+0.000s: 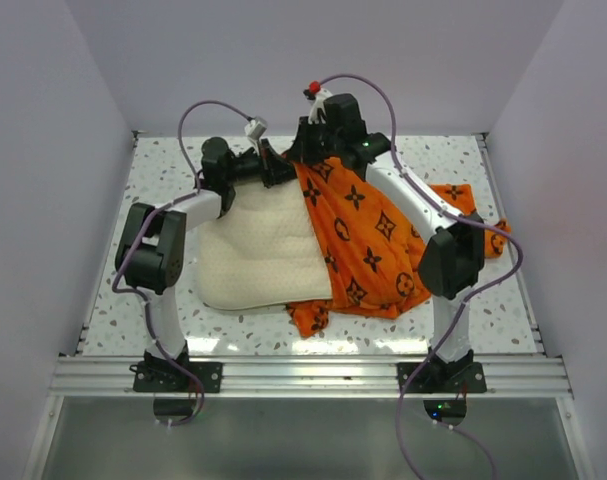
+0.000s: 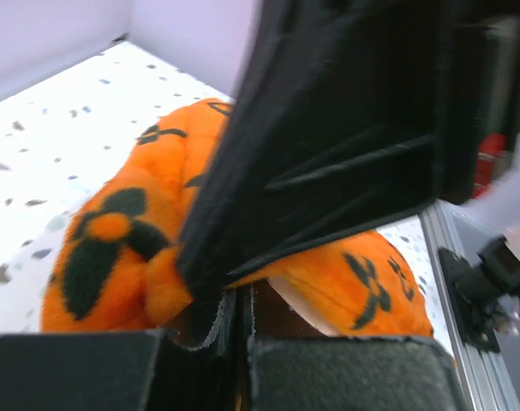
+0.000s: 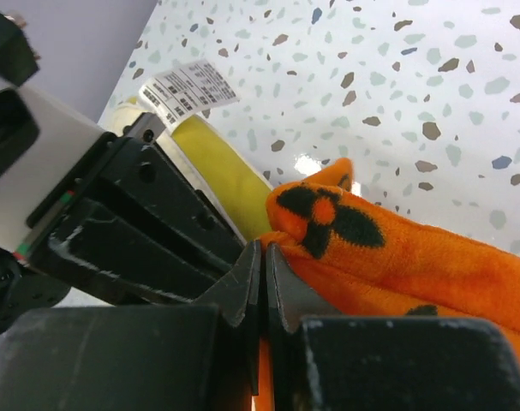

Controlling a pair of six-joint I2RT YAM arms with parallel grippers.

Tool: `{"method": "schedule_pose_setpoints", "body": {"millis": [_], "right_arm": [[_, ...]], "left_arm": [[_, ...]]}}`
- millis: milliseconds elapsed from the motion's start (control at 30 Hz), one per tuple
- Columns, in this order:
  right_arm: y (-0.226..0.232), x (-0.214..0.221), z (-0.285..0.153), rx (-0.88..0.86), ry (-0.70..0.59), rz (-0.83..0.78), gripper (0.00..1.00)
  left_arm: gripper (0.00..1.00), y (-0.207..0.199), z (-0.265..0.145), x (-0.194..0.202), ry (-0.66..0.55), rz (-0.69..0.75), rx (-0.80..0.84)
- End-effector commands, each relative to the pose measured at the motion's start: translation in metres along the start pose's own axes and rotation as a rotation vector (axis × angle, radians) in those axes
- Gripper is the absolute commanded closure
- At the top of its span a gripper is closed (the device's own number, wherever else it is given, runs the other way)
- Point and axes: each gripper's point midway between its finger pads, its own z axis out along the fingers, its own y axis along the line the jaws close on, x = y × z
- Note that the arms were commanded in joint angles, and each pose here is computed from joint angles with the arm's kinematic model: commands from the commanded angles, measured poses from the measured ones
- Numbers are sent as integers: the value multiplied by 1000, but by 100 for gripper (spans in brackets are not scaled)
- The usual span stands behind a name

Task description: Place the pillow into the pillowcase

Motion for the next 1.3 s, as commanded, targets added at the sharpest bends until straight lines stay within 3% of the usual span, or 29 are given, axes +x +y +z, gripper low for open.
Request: {"method": "schedule_pose_setpoints", "body": {"millis": [0,133,233,267,300,333,367,433,467,500,533,567,600,633,800,833,900,933,1000,1167,1267], "right_arm": [[87,-22,6,-246,-76,1,100],[91,-7,38,-281,-49,4,100],[80,-2,55,-285,-26,-71,100],[74,-2,62,-272,-25,-112,100],[69,1,66,-256,-14,-154,98],[54,8,70,-208,10,-231,83],[47,6,69,-181,15,-250,58],[28,6,53,-149,56,-238,39],[11,20,49,-115,100,-221,35],[20,-1,17,-118,54,-240,28],[6,-2,3,-92,59,-254,27],[-8,17,-8,-58,107,-251,26],[-2,7,-37,-48,79,-277,26],[-6,16,-53,-29,107,-295,26],[-24,107,-103,9,310,-247,28],[-27,118,-115,17,338,-269,29],[-42,151,-125,59,416,-252,29],[-45,156,-130,74,428,-259,30],[-55,177,-136,100,491,-252,30],[-96,216,-130,240,623,-242,32],[-123,219,-111,307,620,-246,33]], "left_arm": [[100,49,-4,-9,-73,-15,-225],[100,94,-17,-7,-143,-162,-372],[100,120,-34,-10,-150,-154,-478],[96,127,-41,-15,-137,-93,-500],[83,129,-45,-17,-121,-69,-506],[55,135,-53,-11,-66,-38,-527],[47,136,-60,-21,-41,8,-520],[35,133,-77,-15,84,33,-567],[29,133,-90,-15,158,171,-566],[21,118,-98,-27,204,267,-573],[10,112,-113,-10,324,353,-572],[9,104,-126,8,397,393,-561],[4,84,-134,0,439,485,-540],[0,70,-147,28,555,538,-480],[0,-11,-151,67,779,673,-294],[0,-30,-147,101,840,666,-228],[0,-45,-144,111,882,750,-252],[0,-59,-142,142,925,734,-221],[0,-63,-138,147,937,789,-269],[0,-68,-138,192,1023,733,-318],[0,-62,-138,205,1036,729,-361]]}}
